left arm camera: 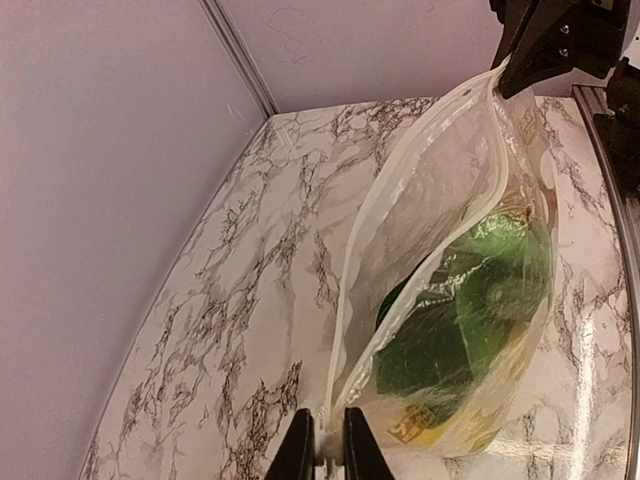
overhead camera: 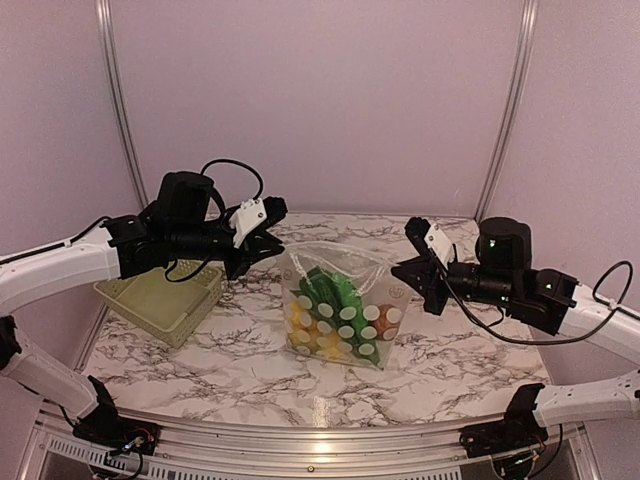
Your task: Open the zip-top bag and remove the fake food
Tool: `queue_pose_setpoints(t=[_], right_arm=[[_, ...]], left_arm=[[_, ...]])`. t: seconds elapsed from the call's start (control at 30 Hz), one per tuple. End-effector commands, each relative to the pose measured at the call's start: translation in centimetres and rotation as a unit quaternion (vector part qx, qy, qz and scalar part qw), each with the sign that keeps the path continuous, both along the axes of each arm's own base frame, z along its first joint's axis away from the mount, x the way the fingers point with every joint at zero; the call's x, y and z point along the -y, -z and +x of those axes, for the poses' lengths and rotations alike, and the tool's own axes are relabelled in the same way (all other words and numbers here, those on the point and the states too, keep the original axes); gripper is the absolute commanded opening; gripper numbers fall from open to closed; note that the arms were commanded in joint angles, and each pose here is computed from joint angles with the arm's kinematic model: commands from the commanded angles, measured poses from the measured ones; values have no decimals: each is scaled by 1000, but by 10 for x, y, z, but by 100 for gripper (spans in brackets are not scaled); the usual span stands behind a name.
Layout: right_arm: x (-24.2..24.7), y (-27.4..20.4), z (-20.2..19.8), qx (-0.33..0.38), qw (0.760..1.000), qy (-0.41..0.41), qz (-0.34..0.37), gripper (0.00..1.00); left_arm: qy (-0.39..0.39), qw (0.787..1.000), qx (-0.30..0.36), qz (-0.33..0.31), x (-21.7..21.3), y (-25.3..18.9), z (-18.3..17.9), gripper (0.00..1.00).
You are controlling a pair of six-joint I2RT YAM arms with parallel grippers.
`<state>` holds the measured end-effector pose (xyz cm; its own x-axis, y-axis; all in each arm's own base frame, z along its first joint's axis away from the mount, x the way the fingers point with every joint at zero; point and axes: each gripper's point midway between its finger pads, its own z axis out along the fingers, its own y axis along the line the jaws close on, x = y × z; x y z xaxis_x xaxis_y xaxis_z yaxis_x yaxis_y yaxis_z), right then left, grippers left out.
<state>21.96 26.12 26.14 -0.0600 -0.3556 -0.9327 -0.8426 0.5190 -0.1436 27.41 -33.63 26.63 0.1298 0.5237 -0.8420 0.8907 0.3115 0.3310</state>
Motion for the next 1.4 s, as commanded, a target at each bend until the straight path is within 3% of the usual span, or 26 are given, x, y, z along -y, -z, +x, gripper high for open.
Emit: queue_pose_setpoints(t=[0.0, 0.2, 0.53, 0.63, 0.8, 0.87, 1.0, 1.37], right_arm=[[2, -46, 25, 58, 998, 36, 11, 0], [-7, -18, 39, 13, 999, 34, -16, 0], [-33, 34, -14, -75, 994, -64, -40, 7], [-41, 28, -31, -98, 990, -97, -31, 36], [-47, -5, -36, -109, 988, -109, -7, 67], [-48, -19, -29, -105, 990, -92, -2, 72], [-54, -31, -11, -111, 992, -62, -15, 73], [-76, 8, 17, -170, 981, -34, -87, 68]], left_arm=[[3, 999, 36, -5, 11, -22, 16, 5], [29, 999, 36, 21, 18, -4, 16, 6], [69, 996, 29, 43, 13, 23, -9, 6], [80, 995, 37, 46, 12, 23, -17, 6], [90, 993, 50, 53, 12, 24, -28, 7], [92, 993, 57, 57, 12, 24, -32, 7], [95, 991, 70, 70, 13, 27, -38, 7], [92, 989, 85, 80, 14, 27, -45, 7]])
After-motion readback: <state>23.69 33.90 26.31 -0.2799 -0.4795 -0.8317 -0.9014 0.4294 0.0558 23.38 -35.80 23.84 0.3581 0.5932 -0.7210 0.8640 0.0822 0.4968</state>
